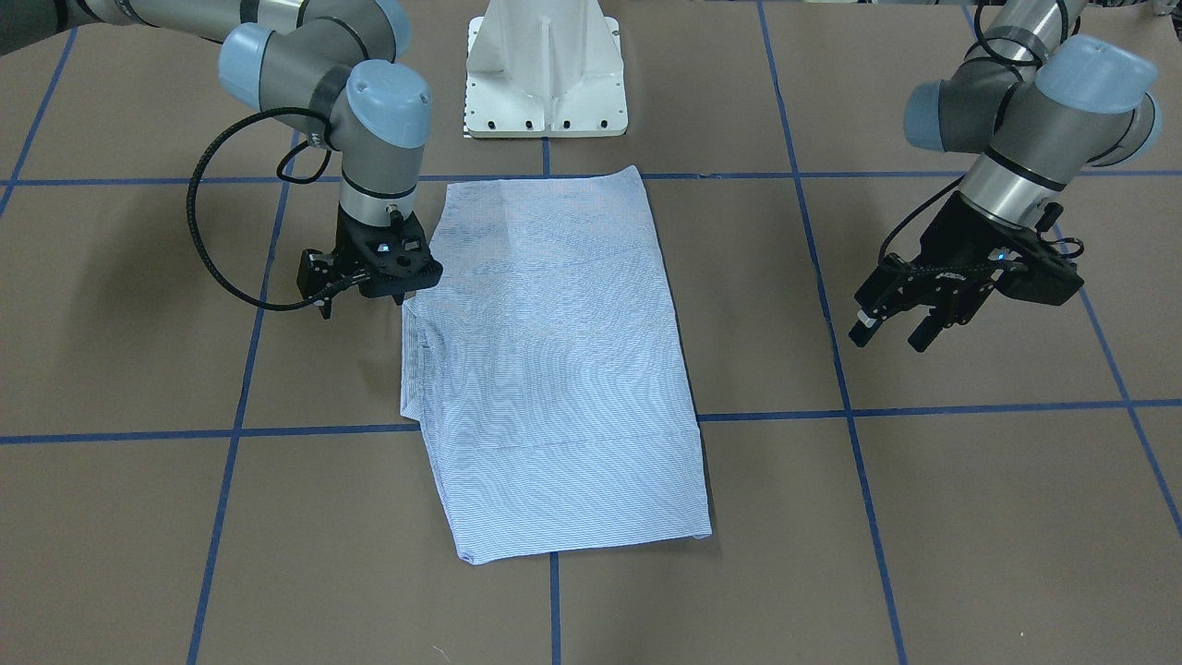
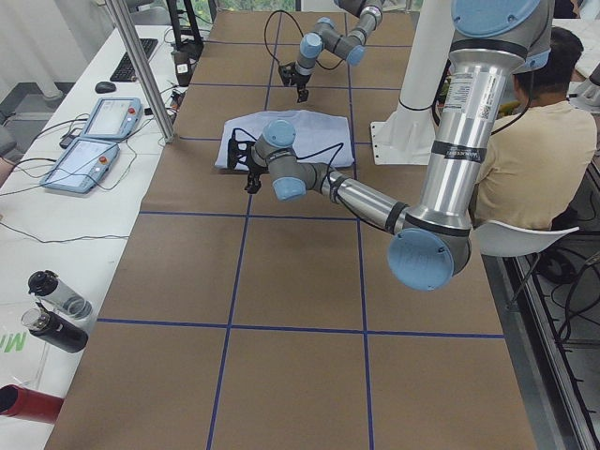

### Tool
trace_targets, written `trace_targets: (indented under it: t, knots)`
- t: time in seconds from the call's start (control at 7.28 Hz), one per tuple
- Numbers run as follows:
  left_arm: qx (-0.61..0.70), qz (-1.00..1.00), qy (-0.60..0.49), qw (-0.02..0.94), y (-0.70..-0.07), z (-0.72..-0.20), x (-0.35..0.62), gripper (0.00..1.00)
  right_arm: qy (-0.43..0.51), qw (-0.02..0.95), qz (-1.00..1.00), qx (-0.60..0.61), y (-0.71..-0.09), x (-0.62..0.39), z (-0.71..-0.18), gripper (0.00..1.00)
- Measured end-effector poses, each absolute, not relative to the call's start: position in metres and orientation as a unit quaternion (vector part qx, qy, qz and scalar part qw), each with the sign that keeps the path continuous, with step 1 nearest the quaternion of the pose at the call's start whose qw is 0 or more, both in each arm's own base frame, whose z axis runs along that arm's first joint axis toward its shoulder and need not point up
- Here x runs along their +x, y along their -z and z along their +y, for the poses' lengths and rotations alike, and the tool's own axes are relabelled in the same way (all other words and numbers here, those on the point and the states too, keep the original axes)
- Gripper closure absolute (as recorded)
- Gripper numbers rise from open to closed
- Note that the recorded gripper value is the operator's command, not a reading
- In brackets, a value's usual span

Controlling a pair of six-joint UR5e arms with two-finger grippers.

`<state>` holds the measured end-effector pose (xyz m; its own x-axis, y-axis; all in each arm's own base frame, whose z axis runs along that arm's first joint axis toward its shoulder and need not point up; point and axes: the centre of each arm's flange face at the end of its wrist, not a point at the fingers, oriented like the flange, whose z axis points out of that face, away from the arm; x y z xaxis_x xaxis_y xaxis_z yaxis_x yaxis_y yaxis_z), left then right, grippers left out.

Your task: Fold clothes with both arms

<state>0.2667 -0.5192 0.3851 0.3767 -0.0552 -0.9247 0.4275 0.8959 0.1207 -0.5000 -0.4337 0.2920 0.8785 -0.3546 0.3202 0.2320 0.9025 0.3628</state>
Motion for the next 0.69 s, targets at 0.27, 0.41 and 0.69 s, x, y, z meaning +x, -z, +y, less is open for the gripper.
trace_targets:
  t: [0.27,0.41,0.69]
  knots:
    - [0.174,0.541,0.147,0.81,-0.38,-0.518,0.266,0.02,0.071,0.957,-0.237,0.154,-0.273,-0.523,-0.431,0.0]
    - [0.176,0.542,0.146,0.808,-0.378,-0.517,0.265,0.02,0.001,0.951,-0.277,0.141,-0.27,-0.533,-0.418,0.0]
    - [0.178,0.545,0.144,0.806,-0.373,-0.515,0.264,0.02,-0.152,0.923,-0.343,0.087,-0.257,-0.543,-0.379,0.0]
